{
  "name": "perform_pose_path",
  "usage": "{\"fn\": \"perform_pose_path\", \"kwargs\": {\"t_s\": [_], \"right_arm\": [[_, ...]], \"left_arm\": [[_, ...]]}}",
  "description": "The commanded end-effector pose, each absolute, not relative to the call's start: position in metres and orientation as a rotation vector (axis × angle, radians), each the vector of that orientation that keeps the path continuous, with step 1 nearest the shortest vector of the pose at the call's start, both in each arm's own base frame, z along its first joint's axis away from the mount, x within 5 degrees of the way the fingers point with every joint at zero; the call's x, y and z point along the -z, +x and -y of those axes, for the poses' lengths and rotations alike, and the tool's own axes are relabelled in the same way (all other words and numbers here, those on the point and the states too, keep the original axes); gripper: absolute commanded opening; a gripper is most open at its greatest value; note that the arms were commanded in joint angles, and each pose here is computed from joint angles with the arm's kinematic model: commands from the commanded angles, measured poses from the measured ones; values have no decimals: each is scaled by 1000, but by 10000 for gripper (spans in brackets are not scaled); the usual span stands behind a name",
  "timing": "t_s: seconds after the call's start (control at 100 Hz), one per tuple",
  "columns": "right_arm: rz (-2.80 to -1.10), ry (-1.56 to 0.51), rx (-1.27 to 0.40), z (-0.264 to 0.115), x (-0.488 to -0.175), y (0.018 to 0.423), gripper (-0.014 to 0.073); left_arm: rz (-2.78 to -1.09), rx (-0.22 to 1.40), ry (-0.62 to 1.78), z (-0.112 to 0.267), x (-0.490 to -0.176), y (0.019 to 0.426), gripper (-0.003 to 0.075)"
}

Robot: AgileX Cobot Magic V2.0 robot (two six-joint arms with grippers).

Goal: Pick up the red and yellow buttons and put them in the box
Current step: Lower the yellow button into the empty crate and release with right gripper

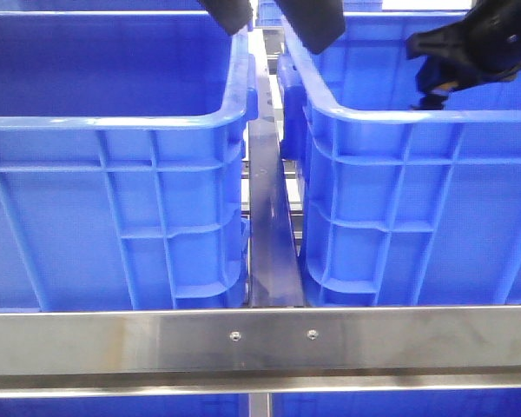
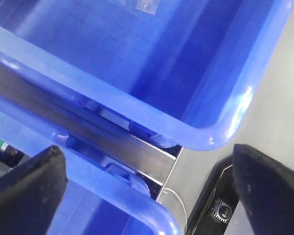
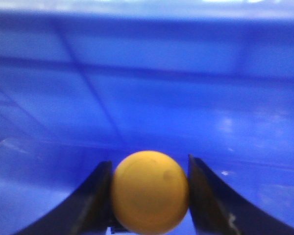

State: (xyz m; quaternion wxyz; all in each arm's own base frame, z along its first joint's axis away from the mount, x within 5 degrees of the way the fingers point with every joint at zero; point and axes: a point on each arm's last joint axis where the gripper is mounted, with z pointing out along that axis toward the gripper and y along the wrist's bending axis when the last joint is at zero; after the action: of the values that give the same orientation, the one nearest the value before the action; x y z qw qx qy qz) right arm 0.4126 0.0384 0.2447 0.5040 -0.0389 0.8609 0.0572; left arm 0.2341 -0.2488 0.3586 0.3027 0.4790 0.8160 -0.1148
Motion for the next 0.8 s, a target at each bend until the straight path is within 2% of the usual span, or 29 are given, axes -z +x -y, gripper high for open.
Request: {"fn": "perform_pose_path", "kwargs": {"t_s": [0.0, 0.19, 0.46, 0.52, 0.67, 0.79], "right_arm": [[-1994, -82, -115, -39, -272, 418, 256], [-2018, -87, -101, -41, -260, 425, 256], [-2017, -122, -75, -41, -259, 425, 260], [-2017, -123, -77, -41, -259, 425, 300], [-2019, -132, -90, -42, -259, 425, 472], [-2018, -130, -88, -42, -259, 425, 497]], "left_arm": [[-2056, 352, 1214, 246, -387, 226, 640], [-2056, 352, 1214, 246, -387, 226, 640], [-2054, 352, 1213, 246, -387, 227, 640], [-2054, 352, 1213, 246, -387, 227, 640], [-2054, 352, 1213, 246, -387, 227, 640], [-2054, 352, 1213, 246, -387, 227, 640]]}}
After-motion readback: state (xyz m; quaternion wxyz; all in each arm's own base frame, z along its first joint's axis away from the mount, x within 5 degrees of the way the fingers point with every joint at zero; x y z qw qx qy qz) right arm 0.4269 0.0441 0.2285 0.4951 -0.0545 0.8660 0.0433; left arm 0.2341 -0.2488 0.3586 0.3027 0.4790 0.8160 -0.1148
